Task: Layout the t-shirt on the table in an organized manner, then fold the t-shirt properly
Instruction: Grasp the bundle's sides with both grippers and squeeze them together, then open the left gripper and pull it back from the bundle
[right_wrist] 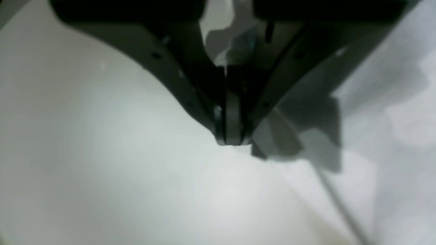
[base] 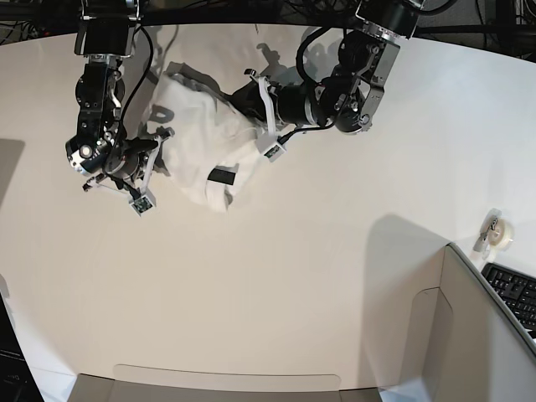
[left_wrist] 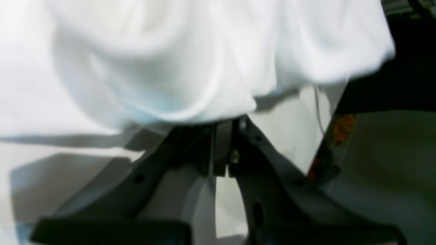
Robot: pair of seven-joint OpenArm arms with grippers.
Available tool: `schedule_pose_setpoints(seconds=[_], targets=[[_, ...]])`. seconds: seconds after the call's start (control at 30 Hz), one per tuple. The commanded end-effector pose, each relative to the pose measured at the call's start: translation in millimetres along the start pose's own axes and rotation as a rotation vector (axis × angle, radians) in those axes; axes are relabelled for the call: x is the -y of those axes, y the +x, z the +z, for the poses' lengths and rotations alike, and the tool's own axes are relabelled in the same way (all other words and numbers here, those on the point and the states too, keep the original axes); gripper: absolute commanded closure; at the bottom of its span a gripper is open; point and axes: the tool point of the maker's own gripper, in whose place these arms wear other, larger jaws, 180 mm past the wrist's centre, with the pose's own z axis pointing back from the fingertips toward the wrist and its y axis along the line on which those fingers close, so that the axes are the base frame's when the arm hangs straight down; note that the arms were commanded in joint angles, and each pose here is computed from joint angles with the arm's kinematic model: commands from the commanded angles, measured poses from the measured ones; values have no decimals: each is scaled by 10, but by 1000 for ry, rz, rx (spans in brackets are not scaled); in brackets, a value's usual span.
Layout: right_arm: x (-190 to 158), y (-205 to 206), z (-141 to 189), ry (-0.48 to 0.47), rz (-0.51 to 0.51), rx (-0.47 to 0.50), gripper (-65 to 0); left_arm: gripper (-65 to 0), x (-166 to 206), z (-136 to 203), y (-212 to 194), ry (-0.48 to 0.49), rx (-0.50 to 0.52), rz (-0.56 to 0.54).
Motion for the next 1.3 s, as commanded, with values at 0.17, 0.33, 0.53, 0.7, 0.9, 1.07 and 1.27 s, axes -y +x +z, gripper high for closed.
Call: schedule_pose_setpoints(seconds=[0.17, 0.33, 0.53, 0.7, 0.9, 1.07, 1.27], targets=[[-57, -296, 290, -63, 43, -89, 0, 0, -134, 33, 269, 16, 31, -27], [-110, -338, 444, -87, 64, -75, 0, 0, -287, 10, 357, 34, 43, -7], [-174, -451, 433, -73, 64, -99, 0, 0, -422, -23, 370, 48, 48, 26], [-167, -469, 463, -80, 64, -98, 0, 0, -434, -14, 420, 51, 59, 21], [184, -244, 665, -186, 107, -42, 0, 0, -359, 169, 630, 63, 86, -67], [556, -38, 831, -276, 45, 21, 0, 0, -114, 514, 1004, 88, 180, -202], [590, 389, 1048, -310, -49, 182, 0, 0, -154, 1042, 1190, 195, 291, -243]])
